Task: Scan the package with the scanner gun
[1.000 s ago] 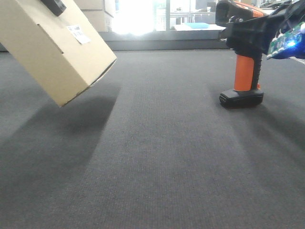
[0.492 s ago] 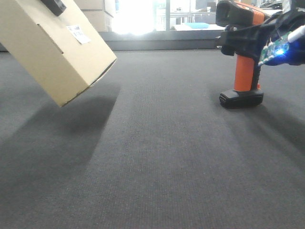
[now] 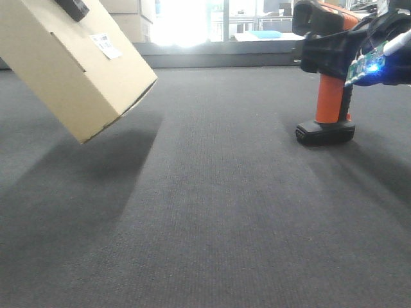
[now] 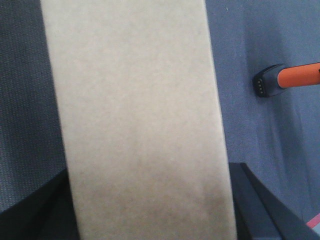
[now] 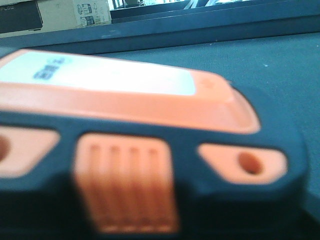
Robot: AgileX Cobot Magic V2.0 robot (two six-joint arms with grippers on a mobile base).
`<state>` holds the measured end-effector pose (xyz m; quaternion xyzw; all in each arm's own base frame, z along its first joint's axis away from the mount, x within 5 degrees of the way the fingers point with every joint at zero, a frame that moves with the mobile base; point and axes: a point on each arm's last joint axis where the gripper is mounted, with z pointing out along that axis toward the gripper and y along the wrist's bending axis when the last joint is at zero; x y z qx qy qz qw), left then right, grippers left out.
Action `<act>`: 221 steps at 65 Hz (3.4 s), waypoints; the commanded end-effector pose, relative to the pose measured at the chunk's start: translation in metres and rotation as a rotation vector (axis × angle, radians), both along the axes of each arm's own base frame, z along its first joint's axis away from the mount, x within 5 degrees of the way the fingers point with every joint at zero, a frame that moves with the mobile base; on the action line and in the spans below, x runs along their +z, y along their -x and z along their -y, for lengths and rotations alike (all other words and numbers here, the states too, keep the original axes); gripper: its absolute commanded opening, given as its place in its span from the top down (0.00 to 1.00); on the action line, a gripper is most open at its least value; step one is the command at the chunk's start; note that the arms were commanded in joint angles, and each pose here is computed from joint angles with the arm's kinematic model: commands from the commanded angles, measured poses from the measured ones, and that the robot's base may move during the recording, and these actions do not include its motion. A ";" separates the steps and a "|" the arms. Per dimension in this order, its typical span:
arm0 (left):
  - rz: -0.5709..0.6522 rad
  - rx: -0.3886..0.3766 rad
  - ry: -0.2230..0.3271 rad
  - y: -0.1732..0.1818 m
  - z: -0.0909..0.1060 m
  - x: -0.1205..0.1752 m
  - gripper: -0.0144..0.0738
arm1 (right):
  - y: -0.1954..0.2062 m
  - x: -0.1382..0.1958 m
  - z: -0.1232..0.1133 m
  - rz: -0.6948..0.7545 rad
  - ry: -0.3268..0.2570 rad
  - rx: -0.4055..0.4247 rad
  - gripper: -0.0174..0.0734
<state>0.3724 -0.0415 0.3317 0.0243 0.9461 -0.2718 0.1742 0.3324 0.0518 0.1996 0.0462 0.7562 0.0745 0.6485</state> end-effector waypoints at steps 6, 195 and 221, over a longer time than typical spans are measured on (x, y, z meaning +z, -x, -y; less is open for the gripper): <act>0.021 0.000 0.023 0.003 0.002 0.008 0.96 | -0.001 0.003 -0.001 0.021 -0.002 -0.001 0.65; 0.014 0.007 -0.023 0.003 -0.002 0.005 0.96 | -0.030 0.162 0.004 0.042 0.498 0.159 0.97; 0.014 0.007 -0.021 0.003 -0.001 0.006 0.96 | -0.032 0.159 0.005 0.046 0.616 0.179 0.97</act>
